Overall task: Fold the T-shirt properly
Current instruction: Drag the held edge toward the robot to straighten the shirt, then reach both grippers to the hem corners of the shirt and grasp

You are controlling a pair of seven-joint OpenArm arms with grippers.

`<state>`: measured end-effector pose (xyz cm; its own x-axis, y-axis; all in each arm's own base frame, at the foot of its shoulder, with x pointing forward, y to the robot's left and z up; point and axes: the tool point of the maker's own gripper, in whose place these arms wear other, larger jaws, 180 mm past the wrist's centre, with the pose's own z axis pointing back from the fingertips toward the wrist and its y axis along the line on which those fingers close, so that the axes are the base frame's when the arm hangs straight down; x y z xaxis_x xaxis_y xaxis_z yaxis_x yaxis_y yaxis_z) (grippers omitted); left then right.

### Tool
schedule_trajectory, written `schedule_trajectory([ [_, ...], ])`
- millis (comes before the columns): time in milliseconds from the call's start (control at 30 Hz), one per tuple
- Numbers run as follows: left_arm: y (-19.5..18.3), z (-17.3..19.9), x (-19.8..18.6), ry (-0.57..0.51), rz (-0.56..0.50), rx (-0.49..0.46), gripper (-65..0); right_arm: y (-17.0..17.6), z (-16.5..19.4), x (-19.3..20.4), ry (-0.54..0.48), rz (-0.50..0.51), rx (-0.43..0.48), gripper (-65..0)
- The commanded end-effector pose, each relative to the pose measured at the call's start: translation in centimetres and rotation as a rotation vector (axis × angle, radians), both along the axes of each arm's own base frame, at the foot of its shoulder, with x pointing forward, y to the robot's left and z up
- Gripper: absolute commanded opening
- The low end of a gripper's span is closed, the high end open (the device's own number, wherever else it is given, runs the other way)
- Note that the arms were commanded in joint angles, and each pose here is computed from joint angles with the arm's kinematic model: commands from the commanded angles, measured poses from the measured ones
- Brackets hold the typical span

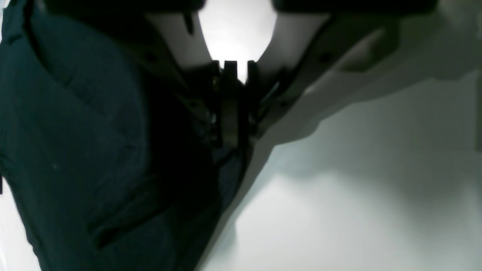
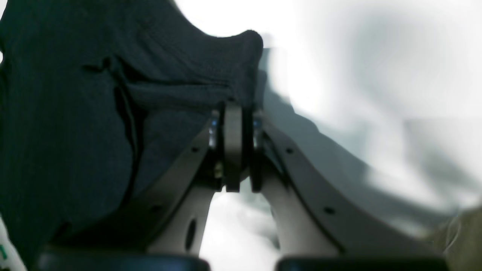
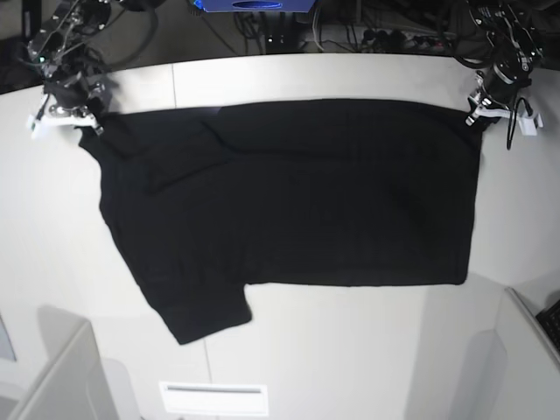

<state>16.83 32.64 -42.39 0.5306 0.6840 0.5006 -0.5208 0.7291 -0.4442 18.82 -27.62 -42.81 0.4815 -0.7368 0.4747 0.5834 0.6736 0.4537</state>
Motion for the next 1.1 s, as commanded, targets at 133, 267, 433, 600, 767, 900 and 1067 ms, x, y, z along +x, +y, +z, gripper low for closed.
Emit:
schedule_trajectory([
  [133,0.8,1.5,-1.1,-0.002,-0.016,0.061,-65.0,-0.8,1.4,-1.5,-0.027,-0.006,-0.026,-65.0],
  [267,0.7,1.9,-2.1,0.014,-0.033,0.082,-65.0,-0.7,1.4,-2.9,-0.005,-0.002,-0.031,-65.0],
  [433,0.6,2.2,-3.0,0.03,-0.046,0.097,-65.0,-0.7,0.9,-4.6,0.032,0.0,-0.033,-65.0],
  [600,0.6,2.0,-3.3,0.037,-0.044,0.095,-65.0,-0.7,0.7,-5.2,0.048,0.001,-0.033,-65.0],
  [767,0.5,1.9,-3.8,0.048,-0.046,0.094,-65.0,-0.7,0.6,-5.6,0.056,0.001,-0.033,-65.0],
  [900,0.6,1.8,-3.9,0.051,-0.045,0.095,-65.0,-0.7,0.7,-5.5,0.055,0.001,-0.034,-65.0],
  [1067,2.6,2.6,-5.2,0.053,0.015,0.128,-31.9,-0.8,2.0,-4.9,0.025,0.016,-0.065,-49.7],
])
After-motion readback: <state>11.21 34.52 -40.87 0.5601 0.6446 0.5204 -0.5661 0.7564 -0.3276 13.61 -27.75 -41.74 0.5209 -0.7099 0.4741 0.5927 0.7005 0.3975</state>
